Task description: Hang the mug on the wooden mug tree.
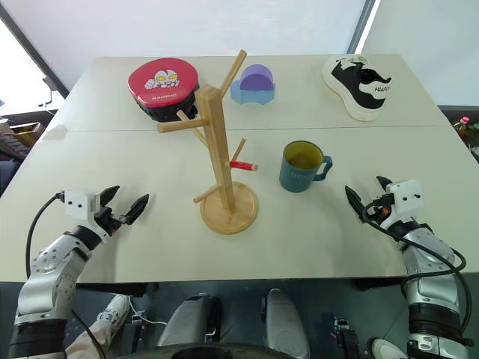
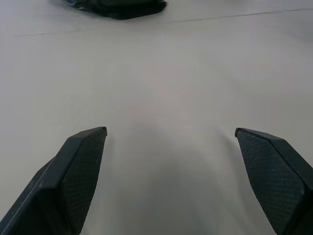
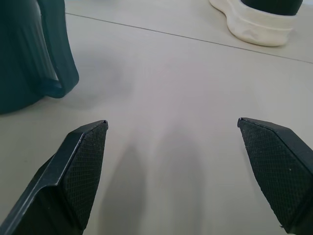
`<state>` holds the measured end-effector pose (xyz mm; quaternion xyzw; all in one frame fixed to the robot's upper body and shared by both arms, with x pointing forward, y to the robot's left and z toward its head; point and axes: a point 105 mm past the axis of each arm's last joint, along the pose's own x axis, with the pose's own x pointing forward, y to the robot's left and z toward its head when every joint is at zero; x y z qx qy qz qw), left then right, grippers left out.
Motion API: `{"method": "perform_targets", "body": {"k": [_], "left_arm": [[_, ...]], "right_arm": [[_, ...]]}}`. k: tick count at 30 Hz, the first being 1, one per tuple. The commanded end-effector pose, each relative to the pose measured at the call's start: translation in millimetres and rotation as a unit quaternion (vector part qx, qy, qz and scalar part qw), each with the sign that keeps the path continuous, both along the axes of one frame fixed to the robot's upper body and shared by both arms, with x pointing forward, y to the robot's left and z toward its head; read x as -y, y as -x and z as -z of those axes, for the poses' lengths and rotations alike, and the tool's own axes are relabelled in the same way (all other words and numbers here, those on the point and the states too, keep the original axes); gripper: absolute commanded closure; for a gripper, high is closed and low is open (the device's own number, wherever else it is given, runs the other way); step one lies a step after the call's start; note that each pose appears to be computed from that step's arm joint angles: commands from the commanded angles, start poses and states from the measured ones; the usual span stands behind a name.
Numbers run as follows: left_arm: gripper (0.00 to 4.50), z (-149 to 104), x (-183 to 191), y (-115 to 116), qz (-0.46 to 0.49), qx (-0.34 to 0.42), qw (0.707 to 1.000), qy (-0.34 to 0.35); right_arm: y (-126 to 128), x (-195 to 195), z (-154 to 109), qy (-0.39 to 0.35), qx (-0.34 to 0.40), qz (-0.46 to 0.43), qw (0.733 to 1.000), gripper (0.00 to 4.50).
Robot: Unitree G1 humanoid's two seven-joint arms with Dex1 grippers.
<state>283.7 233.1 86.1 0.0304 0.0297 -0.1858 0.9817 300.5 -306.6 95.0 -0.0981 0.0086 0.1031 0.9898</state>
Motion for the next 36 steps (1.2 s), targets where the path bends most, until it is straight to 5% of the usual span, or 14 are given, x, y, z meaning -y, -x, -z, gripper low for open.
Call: {"method": "perform_targets", "body": {"k": [1,14,36], "left_arm": [[0.0,-20.2,26.2,12.8,0.087,0.03,0.996,0.007],[0.0,-20.3,99.9,65.3,0.32,0.017,0.947,-0.009],[0.0,-22.1,130.4,75.1,0.368,0.055,0.928,0.014]], "right_arm": [[-1.4,-10.1,-15.0,0.007,0.026,-0.015,1.0,0.08],[-21.2,-33.7,-27.8,-0.002,0.045,-0.051,0.998,0.08],[-53.2,-45.3,-16.2,-0.024,0.038,-0.065,0.997,0.08]]}}
